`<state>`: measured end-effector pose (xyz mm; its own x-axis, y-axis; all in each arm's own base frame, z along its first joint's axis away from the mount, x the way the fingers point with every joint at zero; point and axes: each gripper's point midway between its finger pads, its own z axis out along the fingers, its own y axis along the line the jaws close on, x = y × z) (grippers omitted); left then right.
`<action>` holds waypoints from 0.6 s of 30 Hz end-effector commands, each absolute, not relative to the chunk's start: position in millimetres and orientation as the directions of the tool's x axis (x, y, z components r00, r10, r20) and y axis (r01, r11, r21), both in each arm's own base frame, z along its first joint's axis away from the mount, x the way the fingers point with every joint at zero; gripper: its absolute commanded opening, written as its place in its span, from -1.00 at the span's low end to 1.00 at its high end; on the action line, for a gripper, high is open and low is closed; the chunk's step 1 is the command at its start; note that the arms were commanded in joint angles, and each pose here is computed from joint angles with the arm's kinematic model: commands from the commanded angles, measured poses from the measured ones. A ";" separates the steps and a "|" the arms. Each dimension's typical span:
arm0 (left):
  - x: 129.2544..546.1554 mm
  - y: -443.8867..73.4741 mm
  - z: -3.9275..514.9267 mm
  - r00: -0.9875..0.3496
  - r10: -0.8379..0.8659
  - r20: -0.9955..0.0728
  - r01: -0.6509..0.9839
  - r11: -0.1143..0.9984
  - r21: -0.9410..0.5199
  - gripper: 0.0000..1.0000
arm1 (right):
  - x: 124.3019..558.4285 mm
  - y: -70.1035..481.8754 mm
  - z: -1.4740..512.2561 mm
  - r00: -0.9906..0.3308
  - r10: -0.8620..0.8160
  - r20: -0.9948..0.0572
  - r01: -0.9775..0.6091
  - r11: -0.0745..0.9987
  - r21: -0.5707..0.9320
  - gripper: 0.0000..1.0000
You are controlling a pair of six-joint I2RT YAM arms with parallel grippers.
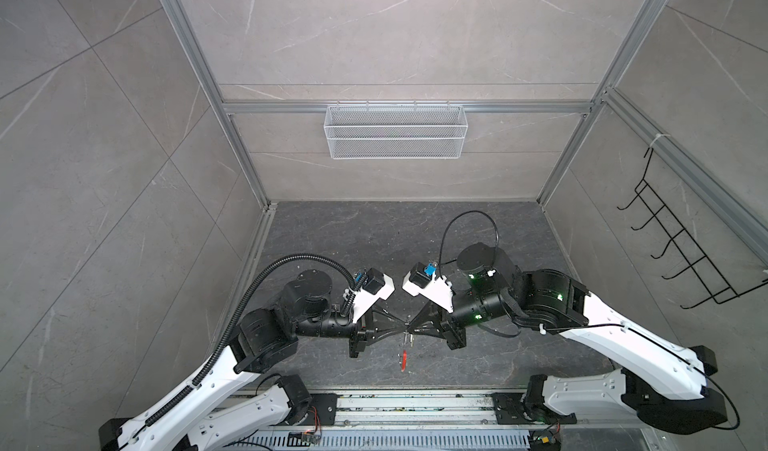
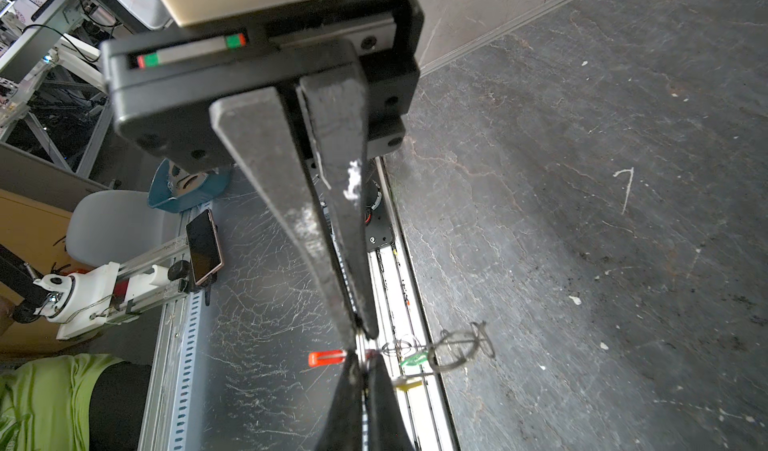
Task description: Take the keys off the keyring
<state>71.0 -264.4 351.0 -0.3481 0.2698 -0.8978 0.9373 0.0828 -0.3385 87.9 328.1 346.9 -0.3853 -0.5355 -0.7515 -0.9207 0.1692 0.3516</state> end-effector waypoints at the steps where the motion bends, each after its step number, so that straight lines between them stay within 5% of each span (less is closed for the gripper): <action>1: 68.4 -266.7 378.2 -0.316 0.208 -0.926 0.948 0.040 -0.314 -1.00 | 89.4 331.6 357.4 -0.360 -0.494 -0.791 -0.932 0.151 0.330 -1.00; 18: 71.1 -266.9 377.6 -0.451 0.290 -0.844 0.892 0.113 -0.438 -1.00 | 98.1 335.2 349.8 -0.342 -0.398 -0.851 -0.939 0.164 0.301 -0.90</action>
<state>71.9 -265.4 354.1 -0.4347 0.3308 -0.8376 0.8999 0.1244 -0.4179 90.7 328.0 346.0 -0.3577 -0.4466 -0.8201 -0.9337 0.1560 0.3223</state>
